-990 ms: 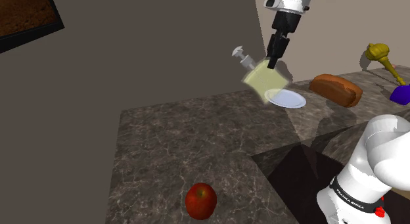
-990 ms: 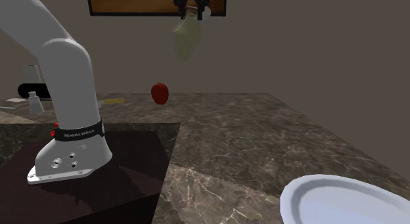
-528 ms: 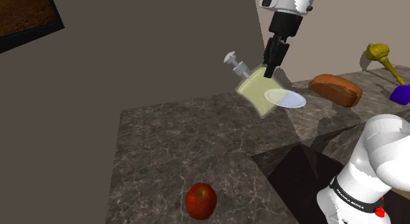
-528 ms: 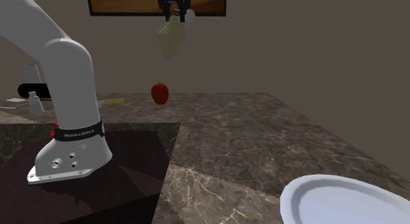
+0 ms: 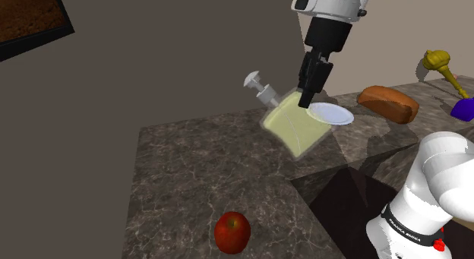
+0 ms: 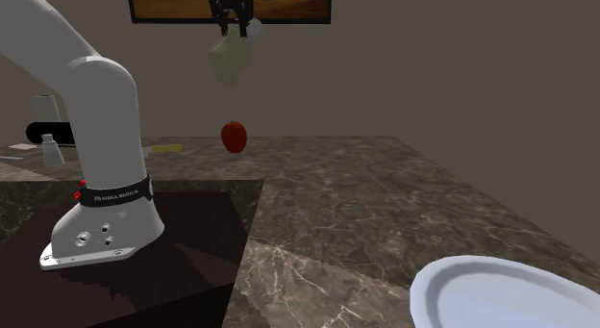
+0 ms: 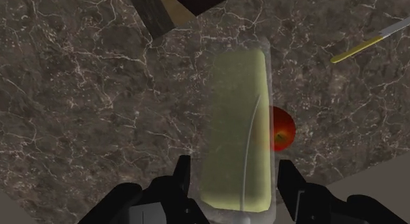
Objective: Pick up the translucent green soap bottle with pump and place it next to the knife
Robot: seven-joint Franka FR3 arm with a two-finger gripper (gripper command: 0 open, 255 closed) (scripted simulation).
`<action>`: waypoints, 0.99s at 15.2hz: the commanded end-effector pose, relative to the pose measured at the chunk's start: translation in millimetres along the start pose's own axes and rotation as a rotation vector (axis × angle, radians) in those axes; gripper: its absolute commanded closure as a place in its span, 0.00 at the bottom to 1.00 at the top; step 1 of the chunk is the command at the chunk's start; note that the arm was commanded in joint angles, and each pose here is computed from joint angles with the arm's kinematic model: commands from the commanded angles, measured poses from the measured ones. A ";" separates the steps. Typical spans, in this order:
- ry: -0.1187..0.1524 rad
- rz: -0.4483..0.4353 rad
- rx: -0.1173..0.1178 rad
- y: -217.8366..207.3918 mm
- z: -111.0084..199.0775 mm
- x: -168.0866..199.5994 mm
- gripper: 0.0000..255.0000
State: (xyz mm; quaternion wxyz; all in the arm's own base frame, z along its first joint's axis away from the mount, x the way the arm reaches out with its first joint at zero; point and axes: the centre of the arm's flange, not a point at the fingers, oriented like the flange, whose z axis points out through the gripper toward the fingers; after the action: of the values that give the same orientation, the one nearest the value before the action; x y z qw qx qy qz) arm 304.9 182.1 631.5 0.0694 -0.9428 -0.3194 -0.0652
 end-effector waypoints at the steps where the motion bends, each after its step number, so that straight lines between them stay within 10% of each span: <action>1: 0.001 0.002 0.000 -27.2 3.2 7.2 1.00; 15: 0.001 0.002 0.000 -204.0 27.1 55.5 1.00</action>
State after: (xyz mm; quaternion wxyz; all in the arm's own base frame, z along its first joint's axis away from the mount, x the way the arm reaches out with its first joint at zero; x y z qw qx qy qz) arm 233.5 367.1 632.3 0.0689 -0.9428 -0.3196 -0.0653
